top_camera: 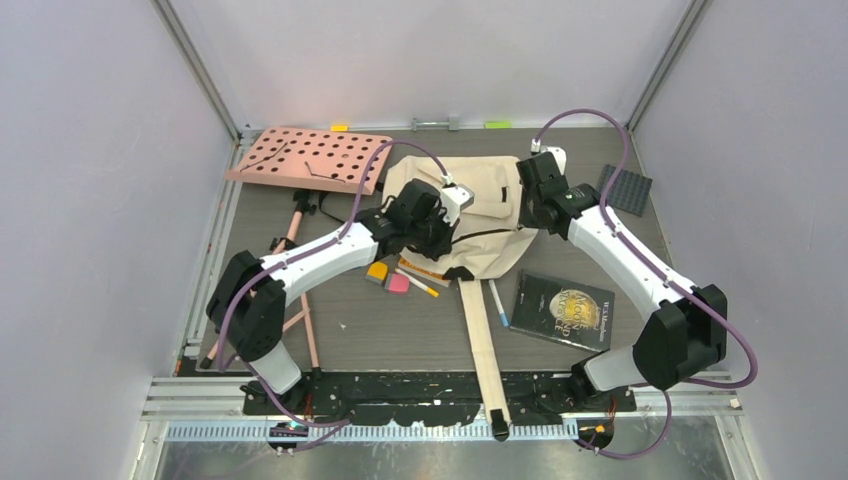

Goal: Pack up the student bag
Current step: Unzip the student bag at the center of the board.

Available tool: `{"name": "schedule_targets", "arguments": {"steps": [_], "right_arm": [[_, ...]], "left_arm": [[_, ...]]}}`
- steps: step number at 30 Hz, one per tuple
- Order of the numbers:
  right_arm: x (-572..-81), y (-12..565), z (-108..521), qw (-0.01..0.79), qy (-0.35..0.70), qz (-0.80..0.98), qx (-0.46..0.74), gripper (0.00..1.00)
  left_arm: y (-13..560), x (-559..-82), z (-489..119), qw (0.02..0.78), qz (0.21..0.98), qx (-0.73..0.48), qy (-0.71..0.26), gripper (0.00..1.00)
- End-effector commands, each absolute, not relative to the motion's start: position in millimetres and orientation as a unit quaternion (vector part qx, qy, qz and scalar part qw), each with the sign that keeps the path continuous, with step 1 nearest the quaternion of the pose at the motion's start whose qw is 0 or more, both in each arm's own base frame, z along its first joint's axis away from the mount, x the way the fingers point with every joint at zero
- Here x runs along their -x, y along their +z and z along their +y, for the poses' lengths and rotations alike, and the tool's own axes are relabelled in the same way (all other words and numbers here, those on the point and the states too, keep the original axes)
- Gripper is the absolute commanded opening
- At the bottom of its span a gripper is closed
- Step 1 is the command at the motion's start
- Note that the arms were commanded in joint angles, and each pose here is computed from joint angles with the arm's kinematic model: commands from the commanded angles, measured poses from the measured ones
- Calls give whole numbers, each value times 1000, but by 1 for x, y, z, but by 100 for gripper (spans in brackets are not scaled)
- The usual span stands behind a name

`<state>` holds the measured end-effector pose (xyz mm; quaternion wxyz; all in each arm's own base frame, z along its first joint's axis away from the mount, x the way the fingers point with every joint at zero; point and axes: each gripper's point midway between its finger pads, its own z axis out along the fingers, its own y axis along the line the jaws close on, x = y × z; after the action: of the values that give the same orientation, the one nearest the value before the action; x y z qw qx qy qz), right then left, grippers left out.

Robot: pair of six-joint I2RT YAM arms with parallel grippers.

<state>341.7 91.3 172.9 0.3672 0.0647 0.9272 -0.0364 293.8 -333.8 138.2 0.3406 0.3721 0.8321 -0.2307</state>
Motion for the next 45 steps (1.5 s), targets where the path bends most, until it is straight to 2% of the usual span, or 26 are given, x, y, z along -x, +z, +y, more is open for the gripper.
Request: {"name": "schedule_targets", "arguments": {"steps": [1, 2, 5, 8, 13, 21, 28, 32, 41, 45], "right_arm": [[-356, 194, 89, 400, -25, 914, -62, 1], [-356, 194, 94, 400, -13, 915, -55, 1], [-354, 191, 105, 393, 14, 919, -37, 1], [-352, 188, 114, 387, 35, 921, -22, 1], [-352, 184, 116, 382, 41, 923, -19, 1], [-352, 183, 117, 380, 43, 924, -21, 1], [-351, 182, 116, 377, 40, 925, -23, 1], [-352, 183, 117, 379, 43, 924, -22, 1], [-356, 191, 109, 384, 15, 923, -31, 1], [-362, 199, 103, 393, -5, 919, -27, 1]], "left_arm": [[147, -285, -315, 328, 841, -379, -207, 0], [154, -285, -318, 330, 838, -379, -214, 6], [179, -288, -331, 353, 822, -379, -239, 42], [202, -292, -346, 377, 801, -383, -263, 56], [220, -297, -371, 387, 781, -404, -276, 64], [215, -303, -410, 375, 765, -420, -313, 66], [198, -310, -426, 367, 771, -417, -312, 60], [190, -309, -429, 359, 775, -417, -312, 47], [182, -296, -424, 347, 770, -432, -317, 0], [168, -286, -412, 331, 773, -448, -304, 0]]}}
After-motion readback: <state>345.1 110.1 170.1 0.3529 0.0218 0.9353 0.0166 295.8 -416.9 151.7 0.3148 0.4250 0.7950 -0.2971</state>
